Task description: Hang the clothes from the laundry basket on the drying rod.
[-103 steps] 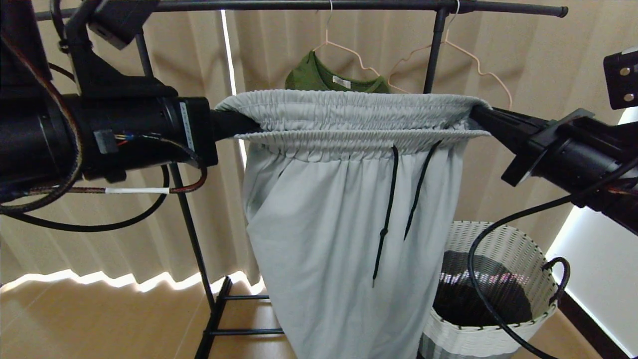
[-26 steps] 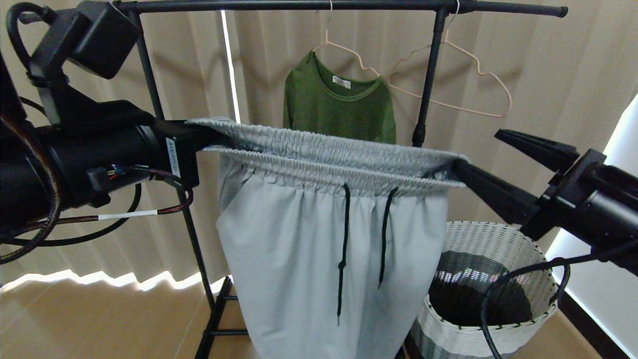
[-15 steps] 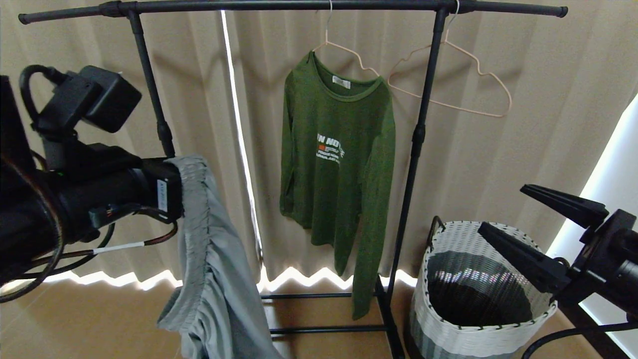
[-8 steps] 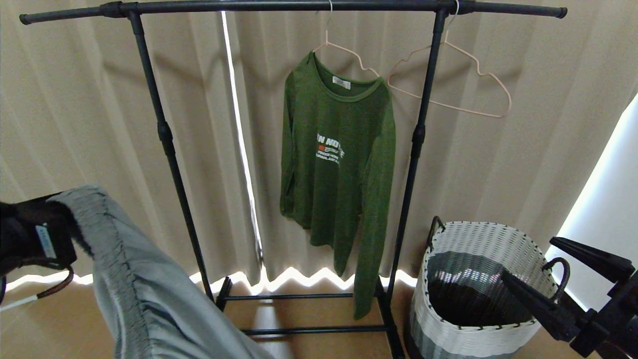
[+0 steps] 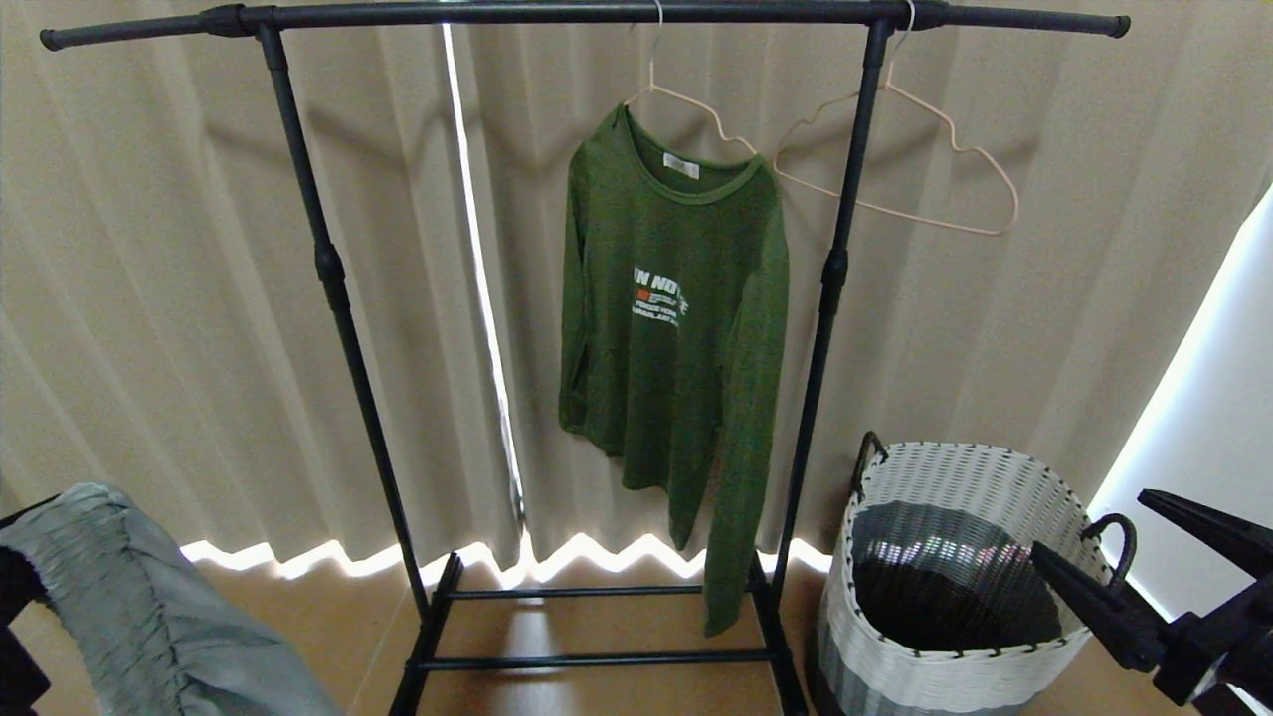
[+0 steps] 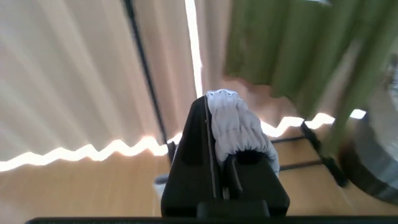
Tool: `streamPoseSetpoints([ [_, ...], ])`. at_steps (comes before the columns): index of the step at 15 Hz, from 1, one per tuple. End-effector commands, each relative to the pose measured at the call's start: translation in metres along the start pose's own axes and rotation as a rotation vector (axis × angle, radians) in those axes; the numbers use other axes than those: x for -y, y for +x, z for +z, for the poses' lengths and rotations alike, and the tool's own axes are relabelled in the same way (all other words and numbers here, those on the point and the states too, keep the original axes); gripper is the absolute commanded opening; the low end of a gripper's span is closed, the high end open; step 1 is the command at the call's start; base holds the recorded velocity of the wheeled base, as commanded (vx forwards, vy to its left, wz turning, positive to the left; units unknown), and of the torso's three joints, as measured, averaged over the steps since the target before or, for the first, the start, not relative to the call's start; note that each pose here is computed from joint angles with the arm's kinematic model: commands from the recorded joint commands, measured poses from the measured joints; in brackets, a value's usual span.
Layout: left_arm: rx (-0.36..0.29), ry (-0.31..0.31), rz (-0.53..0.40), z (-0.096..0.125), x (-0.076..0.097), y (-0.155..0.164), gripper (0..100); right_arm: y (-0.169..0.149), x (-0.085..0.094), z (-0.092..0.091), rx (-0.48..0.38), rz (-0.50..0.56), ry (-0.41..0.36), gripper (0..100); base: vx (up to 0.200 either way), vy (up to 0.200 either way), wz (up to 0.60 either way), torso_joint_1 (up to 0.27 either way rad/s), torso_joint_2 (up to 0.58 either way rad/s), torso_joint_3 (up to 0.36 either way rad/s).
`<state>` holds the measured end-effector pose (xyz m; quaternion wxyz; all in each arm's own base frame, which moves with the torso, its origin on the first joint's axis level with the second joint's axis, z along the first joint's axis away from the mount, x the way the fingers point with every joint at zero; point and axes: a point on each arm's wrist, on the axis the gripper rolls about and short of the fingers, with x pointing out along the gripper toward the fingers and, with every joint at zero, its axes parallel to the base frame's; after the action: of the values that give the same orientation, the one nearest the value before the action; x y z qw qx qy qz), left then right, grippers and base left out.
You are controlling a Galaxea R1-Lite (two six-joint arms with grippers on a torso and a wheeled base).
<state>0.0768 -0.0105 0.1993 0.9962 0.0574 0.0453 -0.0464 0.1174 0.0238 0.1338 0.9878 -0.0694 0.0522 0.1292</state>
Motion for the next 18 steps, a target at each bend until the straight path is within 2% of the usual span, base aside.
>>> streamPoseSetpoints([
  [1,0.019,-0.003,0.021,0.001,-0.002,-0.004,0,0.001,0.01,-0.003,-0.029,-0.082,-0.011,100,0.0,0.0,0.0,0.0,0.0,0.0],
  [7,-0.047,-0.03,0.034,-0.005,-0.003,0.008,0,-0.005,0.025,-0.006,-0.055,-0.213,-0.088,100,0.0,0.0,0.0,0.0,0.0,0.0],
  [10,-0.054,-0.068,-0.076,-0.006,-0.001,0.011,0,-0.009,0.024,-0.013,-0.119,-0.209,-0.071,100,0.0,0.0,0.0,0.0,0.0,0.0],
  [15,-0.092,-0.065,-0.091,-0.013,0.0,0.015,0,-0.015,0.024,-0.013,-0.117,-0.233,-0.072,100,0.0,0.0,0.0,0.0,0.0,0.0],
  [18,-0.092,-0.057,-0.093,-0.016,0.001,0.014,0,-0.014,0.028,-0.012,-0.118,-0.259,-0.068,100,0.0,0.0,0.0,0.0,0.0,0.0],
])
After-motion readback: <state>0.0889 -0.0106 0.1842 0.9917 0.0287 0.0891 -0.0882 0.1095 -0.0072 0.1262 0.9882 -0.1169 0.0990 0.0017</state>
